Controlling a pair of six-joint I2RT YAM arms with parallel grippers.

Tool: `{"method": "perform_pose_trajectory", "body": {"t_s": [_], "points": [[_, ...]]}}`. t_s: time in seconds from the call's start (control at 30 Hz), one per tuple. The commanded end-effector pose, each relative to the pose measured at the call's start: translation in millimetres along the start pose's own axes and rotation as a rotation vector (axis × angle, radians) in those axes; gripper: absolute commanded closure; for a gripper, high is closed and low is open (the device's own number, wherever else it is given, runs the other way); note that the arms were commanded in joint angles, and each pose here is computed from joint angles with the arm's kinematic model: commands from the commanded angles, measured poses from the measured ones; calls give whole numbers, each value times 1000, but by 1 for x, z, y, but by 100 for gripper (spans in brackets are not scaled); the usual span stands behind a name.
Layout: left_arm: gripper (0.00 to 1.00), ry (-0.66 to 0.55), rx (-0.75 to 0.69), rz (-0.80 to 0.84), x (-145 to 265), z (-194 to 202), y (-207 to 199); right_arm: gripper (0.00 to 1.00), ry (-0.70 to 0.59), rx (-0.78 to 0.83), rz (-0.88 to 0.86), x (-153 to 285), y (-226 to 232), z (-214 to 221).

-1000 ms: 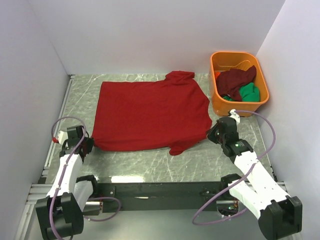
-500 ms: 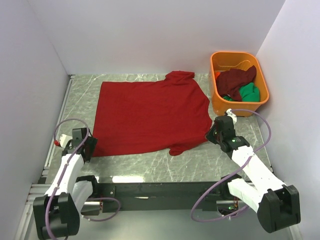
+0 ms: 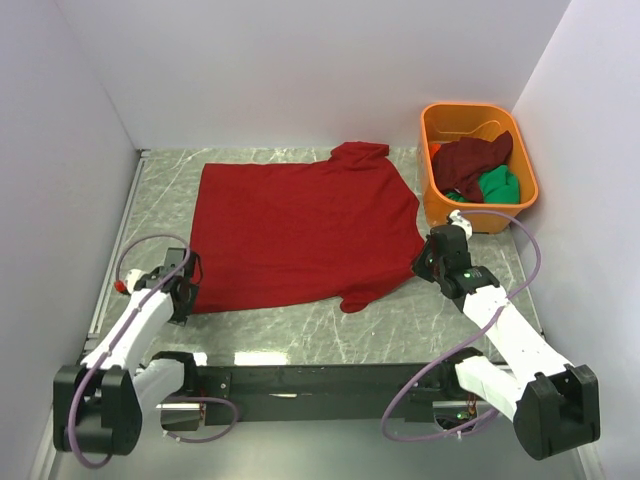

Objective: Fold and stack the t-shirts
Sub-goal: Fold the tshirt

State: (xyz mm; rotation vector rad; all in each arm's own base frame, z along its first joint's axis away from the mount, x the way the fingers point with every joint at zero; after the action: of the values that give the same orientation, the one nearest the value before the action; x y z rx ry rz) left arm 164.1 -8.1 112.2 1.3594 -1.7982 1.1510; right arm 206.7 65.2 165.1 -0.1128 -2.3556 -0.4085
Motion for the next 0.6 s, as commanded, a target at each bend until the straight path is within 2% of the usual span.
{"method": "perform_pose_trajectory", "body": {"t_s": [0.0,0.2,0.37,0.43,0.57], "points": [[46,-60,12,-59,-1,-5,-3,86,-54,15,-39,5,6,-14],[57,-47,-3,-59,-4,4,-2,85,-55,17,-51,5,5,-11],[56,-43,-21,-75,-15,10,1,85,-60,23,-38,4,4,-11],[58,-33,-33,-70,-18,12,2,85,-60,23,-33,4,3,-11],[74,-20,-54,-19,-21,14,-1,85,-60,26,-27,5,2,-10]]}}
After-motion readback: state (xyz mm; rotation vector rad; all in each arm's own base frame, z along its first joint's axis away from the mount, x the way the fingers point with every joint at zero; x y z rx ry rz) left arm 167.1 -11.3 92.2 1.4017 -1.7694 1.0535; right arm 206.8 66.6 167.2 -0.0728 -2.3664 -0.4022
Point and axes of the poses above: each gripper's point midway between its finger pads, its own x axis back along the fingers, its own y axis along the line the jaws close on, z = x × y, the point moved 9 cm from there along x, back along the fingers, and after that the axes turned 9 degrees about x, right-handed, at the moved point
